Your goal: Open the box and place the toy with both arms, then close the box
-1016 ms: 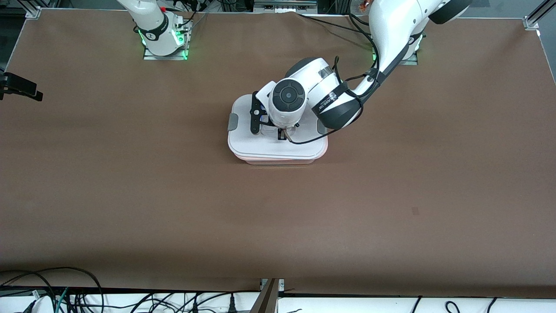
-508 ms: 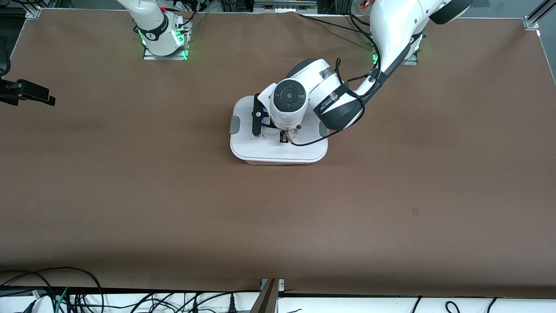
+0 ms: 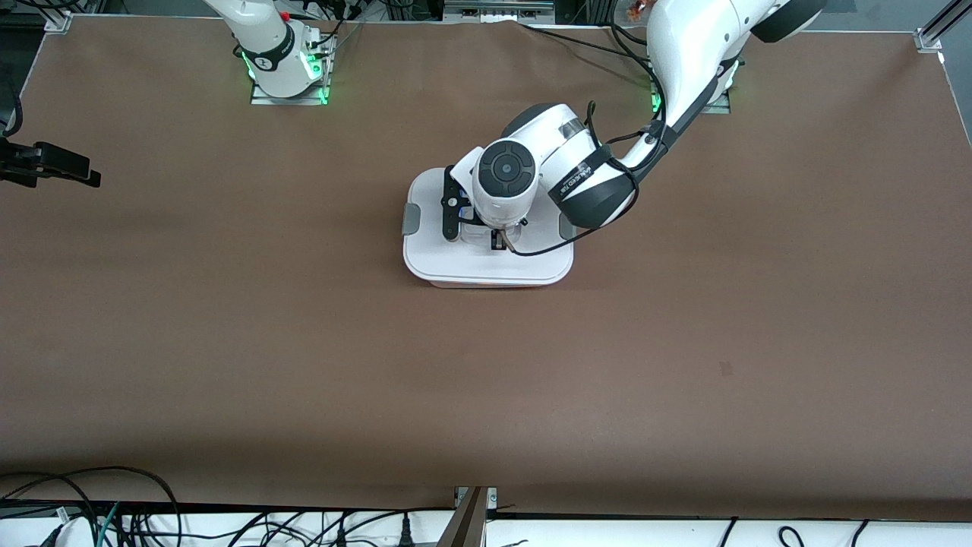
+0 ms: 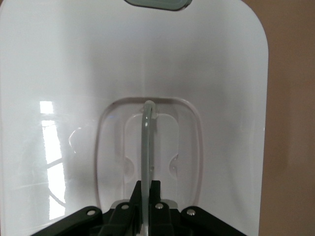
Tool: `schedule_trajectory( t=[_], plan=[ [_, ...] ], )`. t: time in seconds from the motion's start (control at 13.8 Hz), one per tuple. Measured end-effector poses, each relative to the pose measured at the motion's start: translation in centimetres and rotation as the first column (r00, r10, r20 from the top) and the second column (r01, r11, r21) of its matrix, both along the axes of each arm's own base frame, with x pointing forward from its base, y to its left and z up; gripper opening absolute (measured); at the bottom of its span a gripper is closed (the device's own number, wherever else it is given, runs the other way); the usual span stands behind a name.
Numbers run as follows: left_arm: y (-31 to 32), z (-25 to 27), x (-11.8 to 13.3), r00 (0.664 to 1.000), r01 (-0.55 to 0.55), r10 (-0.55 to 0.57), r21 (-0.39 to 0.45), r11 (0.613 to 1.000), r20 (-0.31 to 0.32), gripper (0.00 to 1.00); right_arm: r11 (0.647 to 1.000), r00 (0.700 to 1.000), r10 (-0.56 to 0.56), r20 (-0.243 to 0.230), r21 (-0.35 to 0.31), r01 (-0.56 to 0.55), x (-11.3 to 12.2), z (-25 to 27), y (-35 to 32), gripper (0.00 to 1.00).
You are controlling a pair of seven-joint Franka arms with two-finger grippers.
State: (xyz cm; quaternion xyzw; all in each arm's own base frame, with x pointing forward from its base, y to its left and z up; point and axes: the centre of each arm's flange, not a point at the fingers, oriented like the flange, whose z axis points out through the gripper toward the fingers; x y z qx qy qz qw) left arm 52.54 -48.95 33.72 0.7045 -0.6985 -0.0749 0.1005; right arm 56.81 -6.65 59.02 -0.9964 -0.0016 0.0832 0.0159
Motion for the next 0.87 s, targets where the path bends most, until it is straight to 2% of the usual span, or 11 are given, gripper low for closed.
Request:
schedule_trajectory(
  t=[0.87],
  plan=[
    [-0.22, 0.0, -0.65, 1.0, 0.009, -0.009, 0.022, 1.0, -0.013, 0.07, 1.0, 1.0, 0.008, 0.001, 0.0, -0.008, 0.07, 0.01, 0.45, 1.0]
  ],
)
